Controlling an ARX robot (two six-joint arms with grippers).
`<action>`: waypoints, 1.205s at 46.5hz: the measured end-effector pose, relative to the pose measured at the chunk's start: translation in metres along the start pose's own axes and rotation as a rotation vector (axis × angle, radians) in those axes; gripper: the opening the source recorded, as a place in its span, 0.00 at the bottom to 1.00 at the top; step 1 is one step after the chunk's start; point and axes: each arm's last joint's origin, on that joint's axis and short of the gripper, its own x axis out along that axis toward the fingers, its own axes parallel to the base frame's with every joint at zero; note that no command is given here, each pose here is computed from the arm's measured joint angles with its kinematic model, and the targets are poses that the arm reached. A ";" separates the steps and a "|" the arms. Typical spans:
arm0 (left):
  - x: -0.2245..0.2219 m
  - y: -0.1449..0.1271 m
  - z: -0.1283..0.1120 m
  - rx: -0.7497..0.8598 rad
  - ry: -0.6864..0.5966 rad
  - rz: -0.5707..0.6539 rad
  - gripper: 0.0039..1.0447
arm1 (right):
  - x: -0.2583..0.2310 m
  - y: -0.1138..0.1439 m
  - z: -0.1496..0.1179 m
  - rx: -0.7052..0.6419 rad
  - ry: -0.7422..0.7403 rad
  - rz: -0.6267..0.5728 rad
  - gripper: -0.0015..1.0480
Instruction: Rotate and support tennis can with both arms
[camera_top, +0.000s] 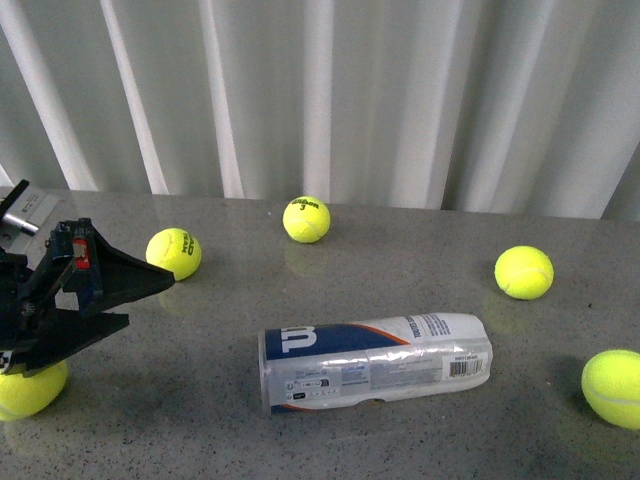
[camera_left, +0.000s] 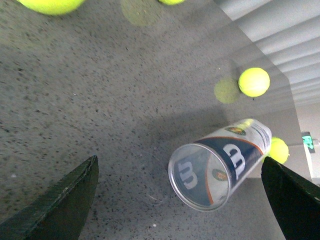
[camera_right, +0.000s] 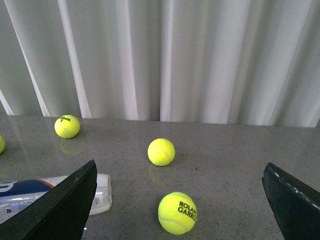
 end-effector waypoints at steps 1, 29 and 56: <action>0.002 0.000 -0.001 0.000 0.006 -0.009 0.94 | 0.000 0.000 0.000 0.000 0.000 0.000 0.93; 0.068 -0.022 -0.001 0.040 0.080 -0.110 0.94 | 0.000 0.000 0.000 0.000 0.000 0.000 0.93; 0.111 -0.030 0.007 0.047 0.113 -0.153 0.94 | 0.000 0.000 0.000 0.000 0.000 0.000 0.93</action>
